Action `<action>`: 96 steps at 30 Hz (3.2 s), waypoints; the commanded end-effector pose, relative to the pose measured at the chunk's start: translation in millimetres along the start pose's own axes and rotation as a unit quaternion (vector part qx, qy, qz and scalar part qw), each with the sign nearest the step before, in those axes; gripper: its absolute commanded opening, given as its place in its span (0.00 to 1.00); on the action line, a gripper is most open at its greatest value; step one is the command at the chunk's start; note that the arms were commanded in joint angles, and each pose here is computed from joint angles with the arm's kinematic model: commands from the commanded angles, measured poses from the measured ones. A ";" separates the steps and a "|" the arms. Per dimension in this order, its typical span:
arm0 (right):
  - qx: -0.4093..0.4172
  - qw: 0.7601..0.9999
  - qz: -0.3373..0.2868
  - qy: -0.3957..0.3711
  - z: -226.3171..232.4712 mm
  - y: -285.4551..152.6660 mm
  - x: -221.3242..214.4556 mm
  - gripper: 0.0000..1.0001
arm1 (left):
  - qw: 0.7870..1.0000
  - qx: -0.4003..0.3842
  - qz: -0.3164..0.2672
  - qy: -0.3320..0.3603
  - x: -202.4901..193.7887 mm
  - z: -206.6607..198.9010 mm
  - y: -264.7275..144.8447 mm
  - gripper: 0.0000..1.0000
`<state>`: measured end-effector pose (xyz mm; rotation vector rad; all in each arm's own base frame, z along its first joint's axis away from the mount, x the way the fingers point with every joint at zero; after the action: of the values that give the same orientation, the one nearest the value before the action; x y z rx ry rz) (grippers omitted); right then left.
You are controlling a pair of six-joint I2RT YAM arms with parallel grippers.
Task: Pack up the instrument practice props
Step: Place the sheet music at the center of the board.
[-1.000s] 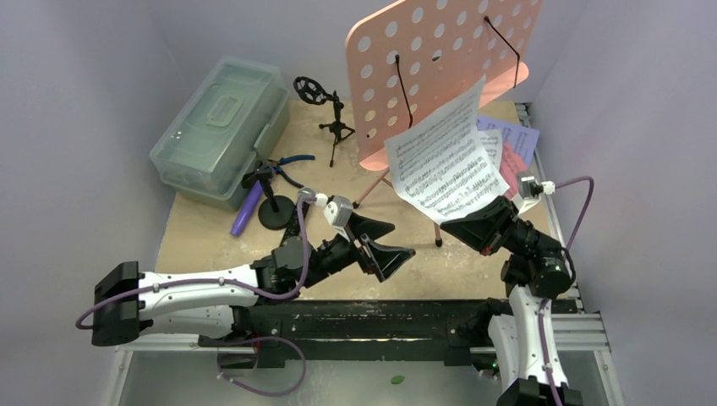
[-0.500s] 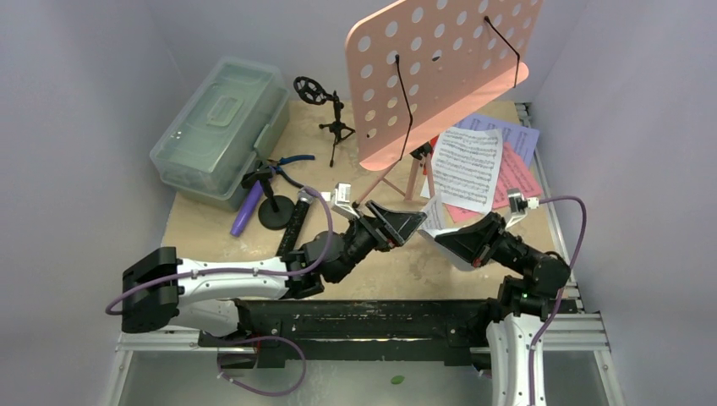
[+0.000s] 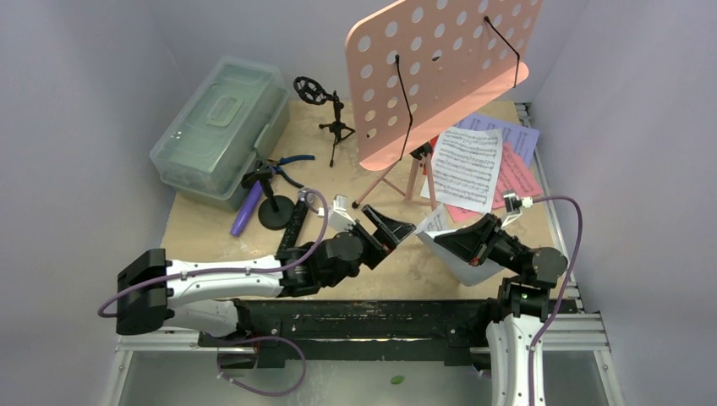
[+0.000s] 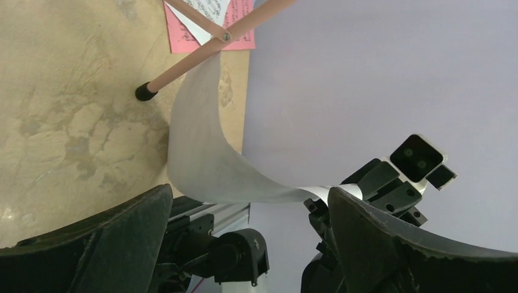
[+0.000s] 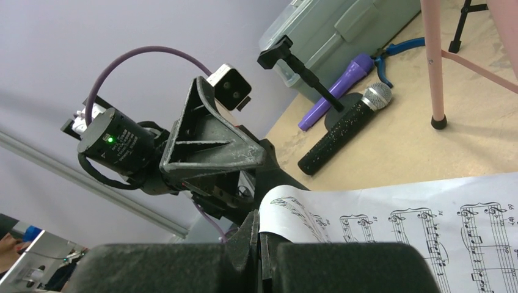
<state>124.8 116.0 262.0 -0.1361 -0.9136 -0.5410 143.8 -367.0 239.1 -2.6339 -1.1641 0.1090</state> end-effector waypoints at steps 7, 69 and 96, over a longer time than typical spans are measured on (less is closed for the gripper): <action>0.008 1.000 -0.010 -0.022 7.2 1.0 7.0 0.00 | 0.995 -0.015 0.012 -0.098 2.4 -2.9 -10.2 1.00; 0.097 0.924 0.103 -0.356 98.0 -15.4 31.5 0.99 | 0.977 -0.110 0.001 0.181 44.5 11.4 -47.1 0.00; 0.001 0.822 0.233 -0.520 -14.6 -12.3 72.9 0.99 | 0.690 -0.151 0.099 0.701 43.2 -34.5 -61.8 0.00</action>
<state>164.4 76.5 305.0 -0.6471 -1.7241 -0.0391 132.3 -301.4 270.7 -2.0447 -0.3346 -1.6713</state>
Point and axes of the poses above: each gripper's point midway between its finger pads, its own y axis out along the fingers, its own z axis along the line the jaws close on, x = y × z, the point moved 4 cm from there along -y, back along the fingers, and after that the axes turned 10 degrees about -y, right-handed, at the moved point
